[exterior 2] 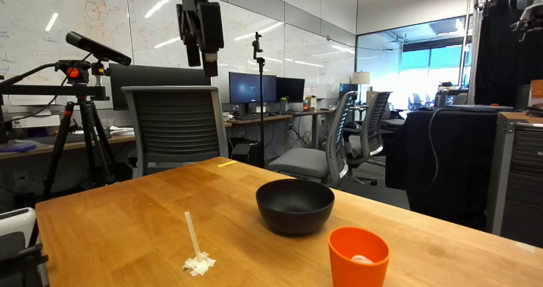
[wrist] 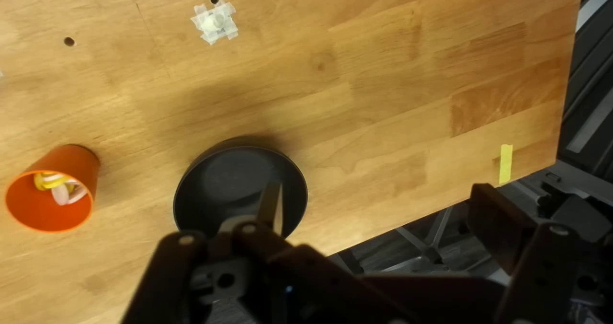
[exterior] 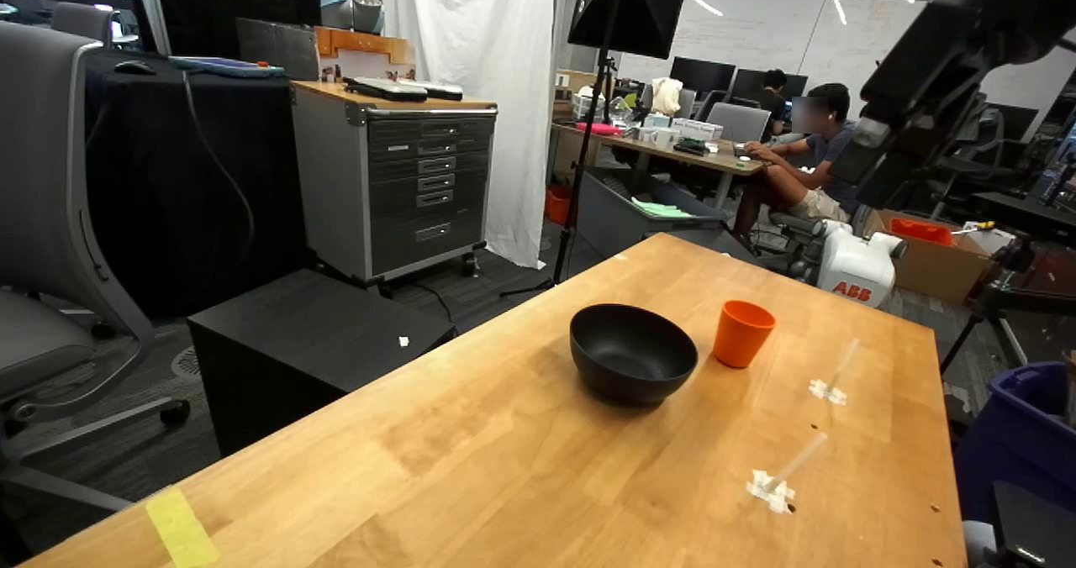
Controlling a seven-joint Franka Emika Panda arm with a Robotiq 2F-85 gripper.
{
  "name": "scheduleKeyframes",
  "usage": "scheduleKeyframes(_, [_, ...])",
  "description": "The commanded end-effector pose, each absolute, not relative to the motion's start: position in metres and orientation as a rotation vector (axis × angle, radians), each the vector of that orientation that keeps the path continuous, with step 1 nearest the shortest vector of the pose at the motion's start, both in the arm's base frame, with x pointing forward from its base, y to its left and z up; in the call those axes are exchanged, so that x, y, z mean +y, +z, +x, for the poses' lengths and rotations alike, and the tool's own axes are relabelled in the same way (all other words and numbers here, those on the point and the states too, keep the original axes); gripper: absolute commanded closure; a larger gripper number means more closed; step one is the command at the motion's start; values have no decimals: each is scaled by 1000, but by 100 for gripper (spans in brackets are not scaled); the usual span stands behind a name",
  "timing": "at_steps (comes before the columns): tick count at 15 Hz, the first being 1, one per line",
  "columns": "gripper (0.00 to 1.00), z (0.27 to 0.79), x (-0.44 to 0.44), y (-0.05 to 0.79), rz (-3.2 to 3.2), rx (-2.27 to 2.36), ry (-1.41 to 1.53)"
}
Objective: Pour the things in the orange cup into the bowl
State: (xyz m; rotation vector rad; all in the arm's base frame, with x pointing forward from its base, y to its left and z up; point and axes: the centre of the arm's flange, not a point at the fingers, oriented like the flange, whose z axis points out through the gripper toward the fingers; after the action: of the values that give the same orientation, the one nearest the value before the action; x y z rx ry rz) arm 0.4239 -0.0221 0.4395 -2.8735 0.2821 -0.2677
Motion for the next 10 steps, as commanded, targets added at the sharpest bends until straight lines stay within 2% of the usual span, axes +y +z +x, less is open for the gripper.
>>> scheduleKeyframes(1, [0, 426, -25, 440, -2873, 296, -268])
scheduleKeyframes(10, [0, 433, -40, 437, -2871, 363, -272])
